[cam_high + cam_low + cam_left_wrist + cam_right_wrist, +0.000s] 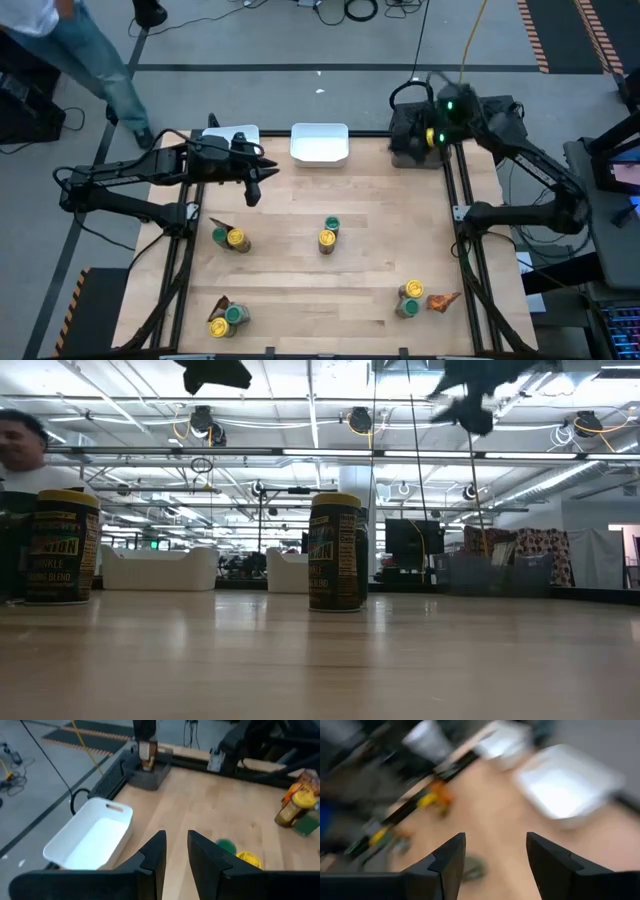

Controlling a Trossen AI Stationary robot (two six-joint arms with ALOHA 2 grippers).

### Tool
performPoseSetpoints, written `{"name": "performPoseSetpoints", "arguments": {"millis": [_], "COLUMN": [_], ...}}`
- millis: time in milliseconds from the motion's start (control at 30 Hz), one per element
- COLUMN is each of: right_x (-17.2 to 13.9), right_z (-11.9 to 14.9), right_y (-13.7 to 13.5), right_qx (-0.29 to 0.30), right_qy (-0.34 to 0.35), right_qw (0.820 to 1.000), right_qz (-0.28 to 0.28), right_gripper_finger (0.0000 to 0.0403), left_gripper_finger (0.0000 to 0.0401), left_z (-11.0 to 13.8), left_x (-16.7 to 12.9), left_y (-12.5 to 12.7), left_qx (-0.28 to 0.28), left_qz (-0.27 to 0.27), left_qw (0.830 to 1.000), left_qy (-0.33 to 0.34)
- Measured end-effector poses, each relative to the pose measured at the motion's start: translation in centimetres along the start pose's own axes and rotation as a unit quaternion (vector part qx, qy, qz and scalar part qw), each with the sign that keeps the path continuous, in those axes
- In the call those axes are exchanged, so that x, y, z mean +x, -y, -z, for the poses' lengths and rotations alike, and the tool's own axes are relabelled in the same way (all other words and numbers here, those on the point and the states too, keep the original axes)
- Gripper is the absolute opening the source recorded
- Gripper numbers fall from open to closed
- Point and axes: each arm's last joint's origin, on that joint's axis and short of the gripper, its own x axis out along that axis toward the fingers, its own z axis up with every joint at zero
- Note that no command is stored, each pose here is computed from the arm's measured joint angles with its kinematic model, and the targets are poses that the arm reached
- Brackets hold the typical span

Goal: Sort spices by type
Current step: Put the bottom right orange seasoning bag into the black bin

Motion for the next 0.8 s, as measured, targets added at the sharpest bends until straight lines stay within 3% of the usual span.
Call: {"name": "performPoseSetpoints", "arguments": {"millis": [167,367,600,800], "right_x": [1.0,2.4,2.6,1.6], "right_z": [2.3,5.5,10.3,14.8], "right_y": [-5.0,-10.1,-13.4,-15.0], "right_qx": [-0.067,-0.159,-0.137,-0.163], "right_qy": [-0.066,-0.145,-0.314,-0.467], "right_qw": [0.99,0.955,0.912,0.846], "right_qz": [-0.105,-0.206,-0.226,-0.198], "right_gripper_finger": [0.0189,0.0189,0.0189,0.0189], "left_gripper_finger": [0.0084,0.0084,0.0084,0.0084], "left_z": [-0.4,-0.3,0.2,0.5], "left_x": [0.1,0.9,2.8,3.6], "left_y": [-0.2,-0.5,-0.2,0.0], "left_qx": [-0.006,-0.008,-0.007,-0.007], "left_qz": [-0.004,-0.012,-0.004,0.015], "left_qw": [1.0,1.0,1.0,0.999], "left_qy": [0.021,0.007,-0.024,-0.038]}}
